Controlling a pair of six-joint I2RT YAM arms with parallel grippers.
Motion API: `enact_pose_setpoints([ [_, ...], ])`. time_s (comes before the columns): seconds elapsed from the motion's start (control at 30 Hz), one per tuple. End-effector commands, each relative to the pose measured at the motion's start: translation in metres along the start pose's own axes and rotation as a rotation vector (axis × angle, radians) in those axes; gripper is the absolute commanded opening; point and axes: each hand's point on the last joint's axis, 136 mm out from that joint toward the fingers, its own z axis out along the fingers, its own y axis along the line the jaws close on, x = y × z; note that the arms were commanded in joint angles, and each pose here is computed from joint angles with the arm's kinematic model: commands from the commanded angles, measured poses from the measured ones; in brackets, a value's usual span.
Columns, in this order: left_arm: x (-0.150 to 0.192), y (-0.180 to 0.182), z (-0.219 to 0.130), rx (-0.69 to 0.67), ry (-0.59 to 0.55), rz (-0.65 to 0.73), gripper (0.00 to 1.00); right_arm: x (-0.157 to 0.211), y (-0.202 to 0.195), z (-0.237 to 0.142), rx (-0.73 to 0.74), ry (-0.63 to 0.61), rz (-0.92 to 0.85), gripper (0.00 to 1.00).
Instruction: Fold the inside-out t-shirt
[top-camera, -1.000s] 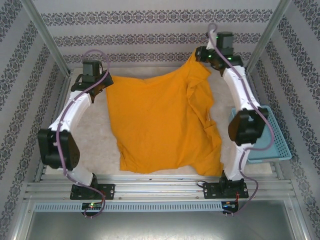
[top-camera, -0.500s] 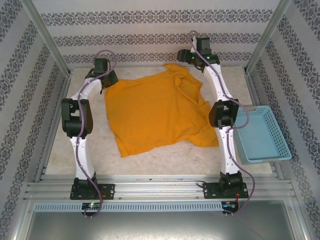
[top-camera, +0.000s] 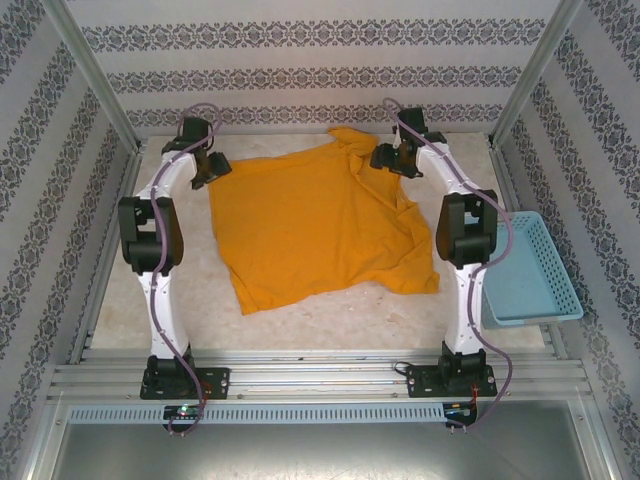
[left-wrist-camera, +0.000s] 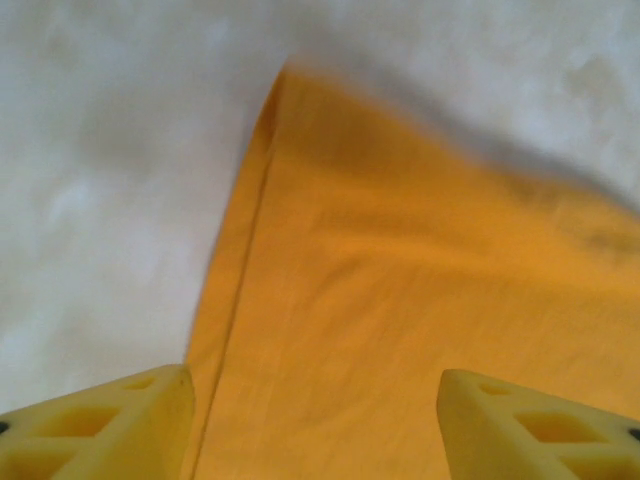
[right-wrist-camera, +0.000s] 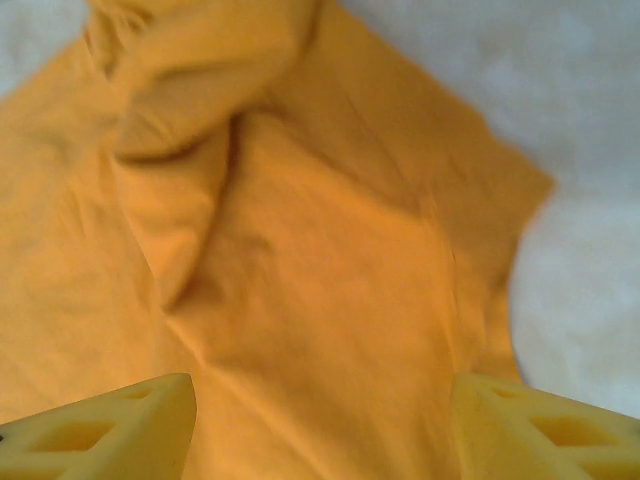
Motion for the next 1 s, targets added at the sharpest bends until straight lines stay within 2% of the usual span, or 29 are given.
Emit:
enact_pose_setpoints([
  [0.0,0.027,-0.016,-0.044,0.081,-0.014,-0.030,0.68,-0.003,0.009,-0.033,-0.021,-0.082,0.012,0.68],
  [0.17,0.085,-0.051,-0.037,0.266,0.078,-0.047,0.68,0.028,0.016,-0.018,-0.086,-0.007,0.019,0.66],
  [0.37,0.129,-0.075,-0.002,0.320,0.193,-0.009,0.68,0.014,0.013,0.018,-0.084,0.022,0.044,0.62],
  [0.5,0.147,-0.057,0.018,0.257,0.243,-0.029,0.68,0.004,0.003,0.040,-0.024,0.034,0.057,0.59],
  [0.7,0.163,-0.010,0.025,0.168,0.245,-0.087,0.69,0.003,-0.029,0.064,0.098,0.086,0.137,0.55],
  [0.83,0.166,0.022,0.023,0.140,0.233,-0.148,0.69,0.013,-0.053,0.064,0.169,0.101,0.218,0.52],
  [0.97,0.164,0.042,0.018,0.140,0.219,-0.182,0.70,0.028,-0.059,0.055,0.181,0.099,0.246,0.47],
])
